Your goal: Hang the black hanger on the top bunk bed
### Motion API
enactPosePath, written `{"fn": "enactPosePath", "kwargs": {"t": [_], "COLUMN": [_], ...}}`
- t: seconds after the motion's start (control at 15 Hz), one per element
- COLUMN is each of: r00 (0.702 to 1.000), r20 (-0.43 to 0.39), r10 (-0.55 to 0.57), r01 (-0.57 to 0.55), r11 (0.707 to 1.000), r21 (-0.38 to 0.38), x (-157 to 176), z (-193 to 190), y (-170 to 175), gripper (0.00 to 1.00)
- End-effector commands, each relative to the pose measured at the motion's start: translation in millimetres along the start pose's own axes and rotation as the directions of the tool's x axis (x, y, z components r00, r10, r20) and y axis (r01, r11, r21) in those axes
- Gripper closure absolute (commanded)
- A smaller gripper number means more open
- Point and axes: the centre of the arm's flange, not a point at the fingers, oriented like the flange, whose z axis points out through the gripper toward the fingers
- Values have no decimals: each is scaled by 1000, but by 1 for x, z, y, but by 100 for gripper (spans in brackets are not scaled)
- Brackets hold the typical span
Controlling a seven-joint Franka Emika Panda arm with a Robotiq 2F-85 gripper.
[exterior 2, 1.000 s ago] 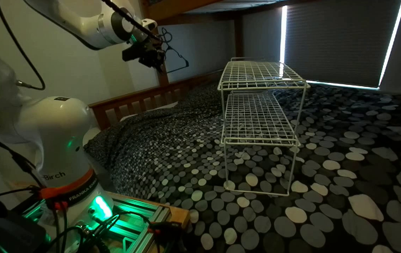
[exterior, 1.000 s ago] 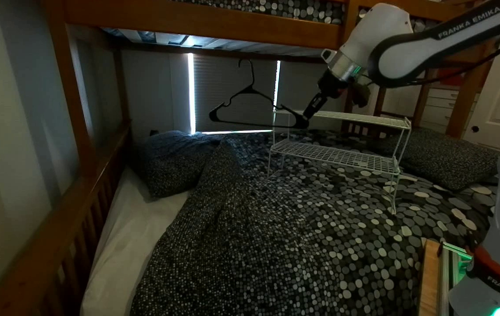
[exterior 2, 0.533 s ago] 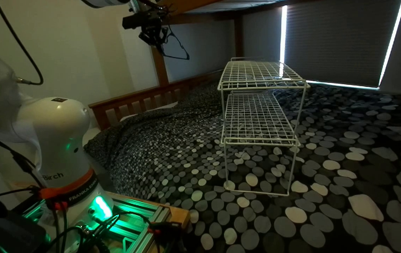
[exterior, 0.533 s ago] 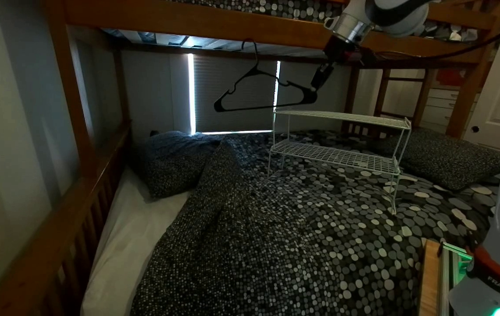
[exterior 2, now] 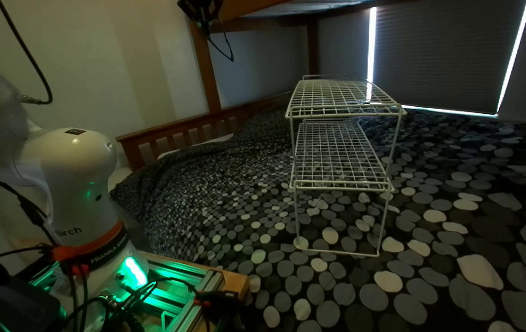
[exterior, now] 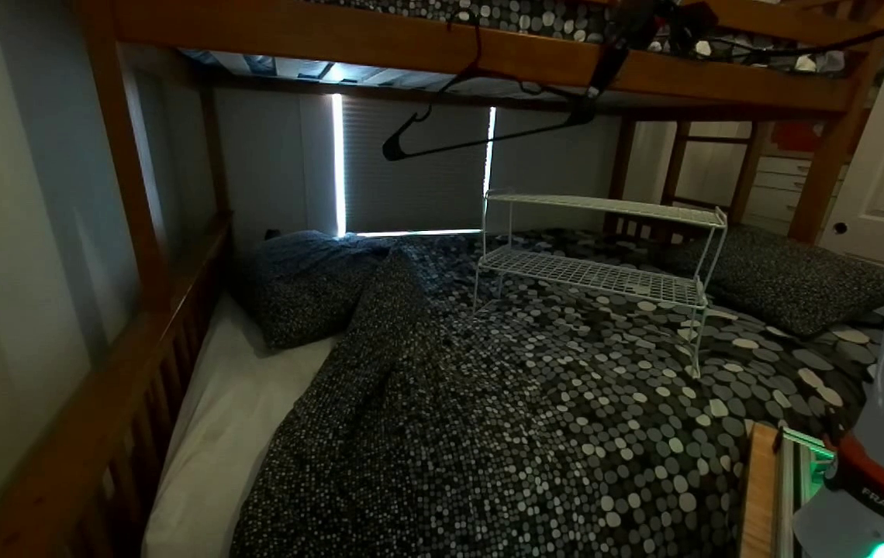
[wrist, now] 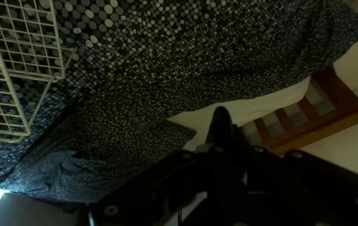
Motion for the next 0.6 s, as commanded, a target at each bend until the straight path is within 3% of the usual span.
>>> {"fn": "enactPosePath", "kwargs": {"t": [0.0, 0.53], "r00": [1000, 1000], "r20": [-12, -10], "r10": [-11, -22], "r01": [11, 22], "r11": [1000, 999], "r21": [20, 34], "x": [0, 7], "z": [-11, -11], "y": [6, 13], "gripper": [92, 92]}}
